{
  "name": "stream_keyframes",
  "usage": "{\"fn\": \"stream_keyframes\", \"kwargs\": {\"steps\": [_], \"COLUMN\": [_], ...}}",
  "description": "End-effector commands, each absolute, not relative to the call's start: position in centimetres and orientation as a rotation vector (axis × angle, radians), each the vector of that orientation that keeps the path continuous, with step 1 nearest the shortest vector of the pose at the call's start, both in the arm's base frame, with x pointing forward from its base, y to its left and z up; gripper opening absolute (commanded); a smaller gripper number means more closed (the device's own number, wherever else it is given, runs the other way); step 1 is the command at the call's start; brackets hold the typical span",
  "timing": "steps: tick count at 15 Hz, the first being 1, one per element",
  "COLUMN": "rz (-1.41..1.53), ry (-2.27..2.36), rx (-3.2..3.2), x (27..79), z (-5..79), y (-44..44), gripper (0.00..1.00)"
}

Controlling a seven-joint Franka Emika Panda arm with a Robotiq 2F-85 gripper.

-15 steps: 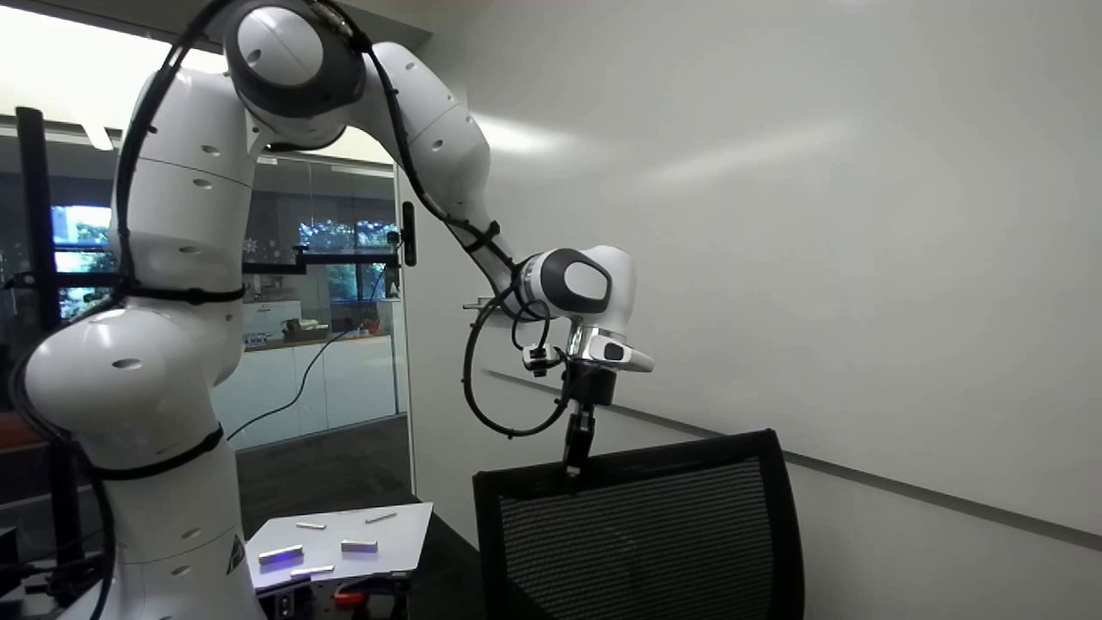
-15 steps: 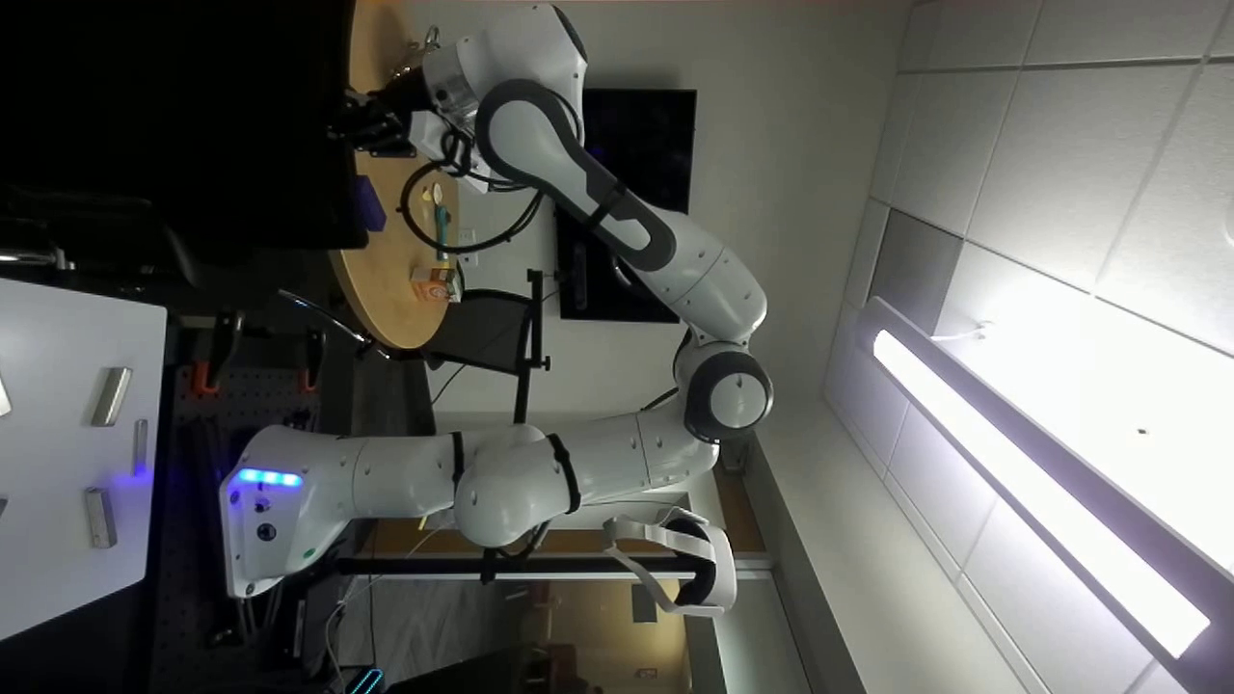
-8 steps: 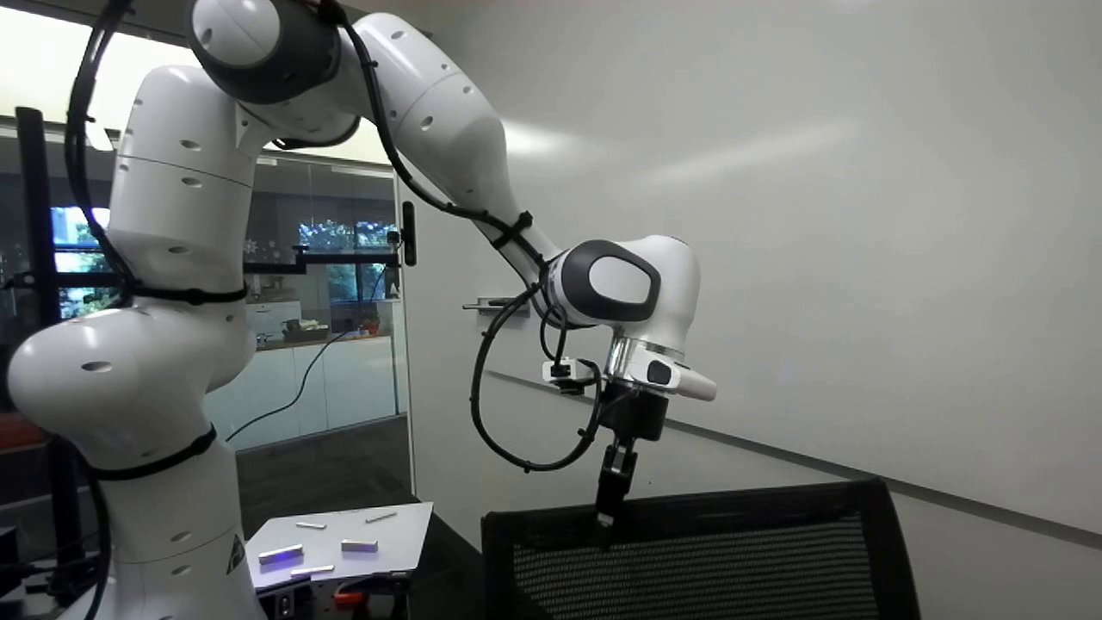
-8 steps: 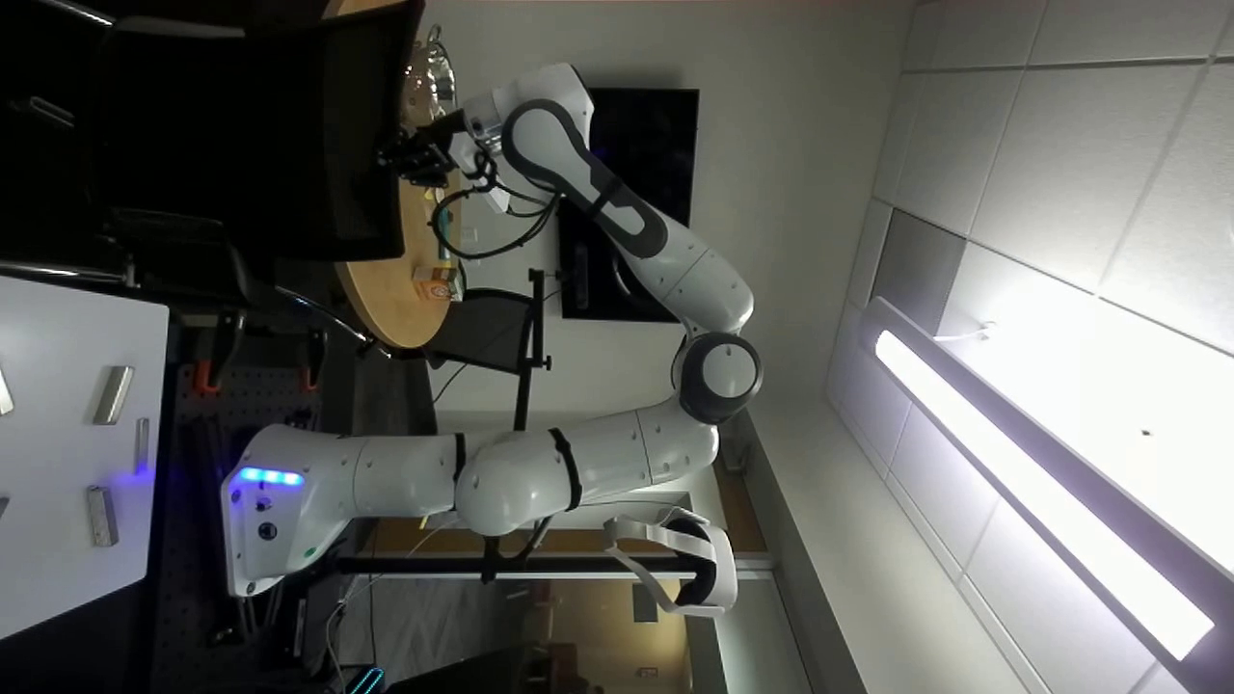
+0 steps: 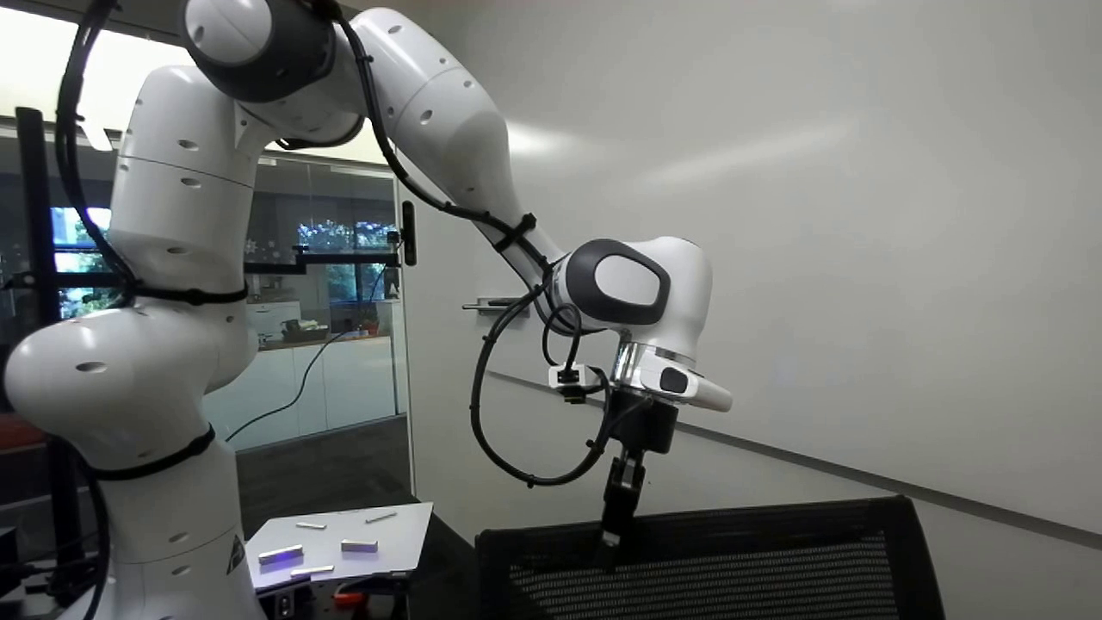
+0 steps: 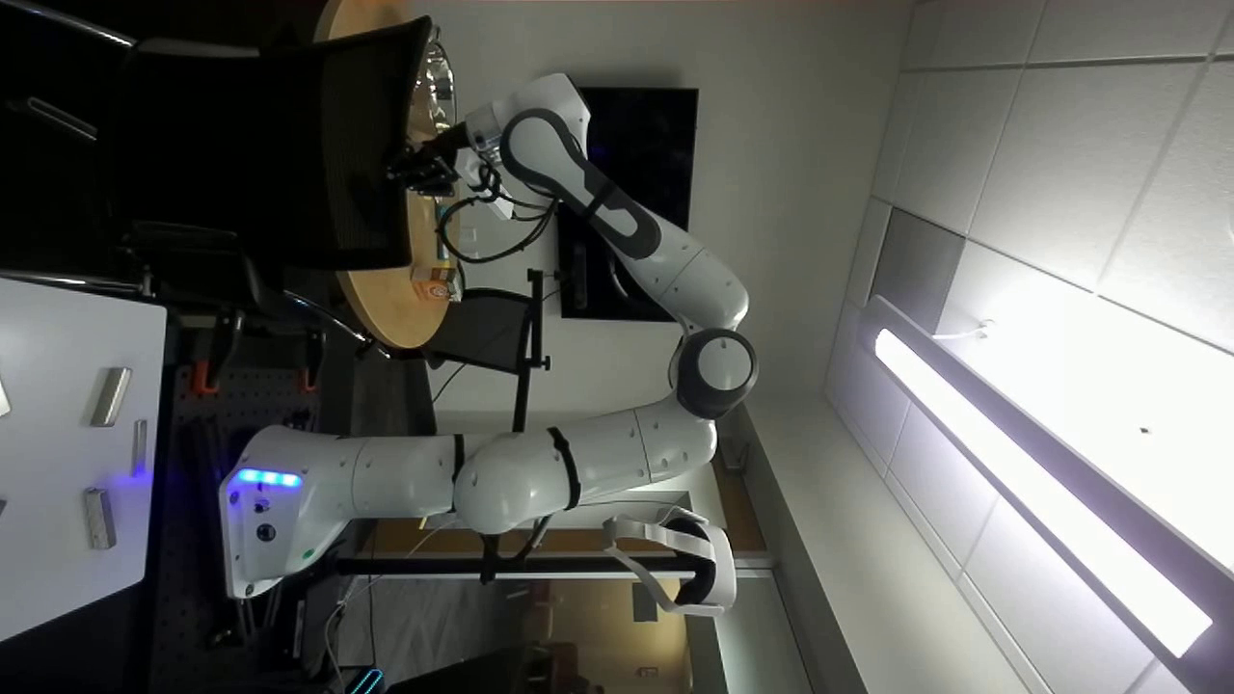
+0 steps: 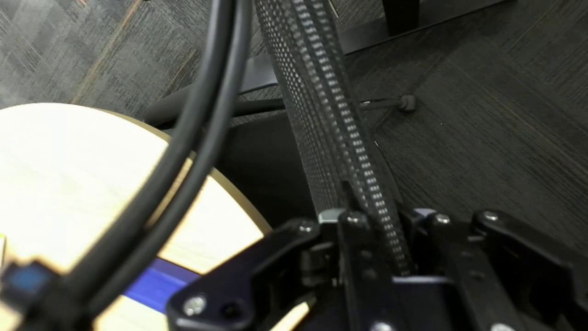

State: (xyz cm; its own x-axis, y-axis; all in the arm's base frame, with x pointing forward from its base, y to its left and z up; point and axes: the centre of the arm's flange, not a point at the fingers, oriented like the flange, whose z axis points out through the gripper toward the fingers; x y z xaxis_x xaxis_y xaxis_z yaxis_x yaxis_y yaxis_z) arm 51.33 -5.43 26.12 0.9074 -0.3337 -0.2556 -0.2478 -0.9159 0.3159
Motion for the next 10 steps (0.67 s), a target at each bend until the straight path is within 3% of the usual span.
{"fn": "stream_keyframes", "kwargs": {"steps": [1, 3, 4, 5, 10], "rz": [-0.460, -0.464, -0.467, -0.466, -0.468], "ry": [-0.420, -0.386, -0.363, -0.336, -0.128], "rx": [2.775, 2.780, 2.783, 2.787, 2.778], "x": [51.0, 51.0, 51.0, 51.1, 51.8], "z": [27.4, 27.6, 27.7, 27.9, 30.0], "y": [-5.7, -5.2, -4.9, -4.5, -0.5], "gripper": [0.02, 0.03, 0.32, 0.33, 0.69]}}
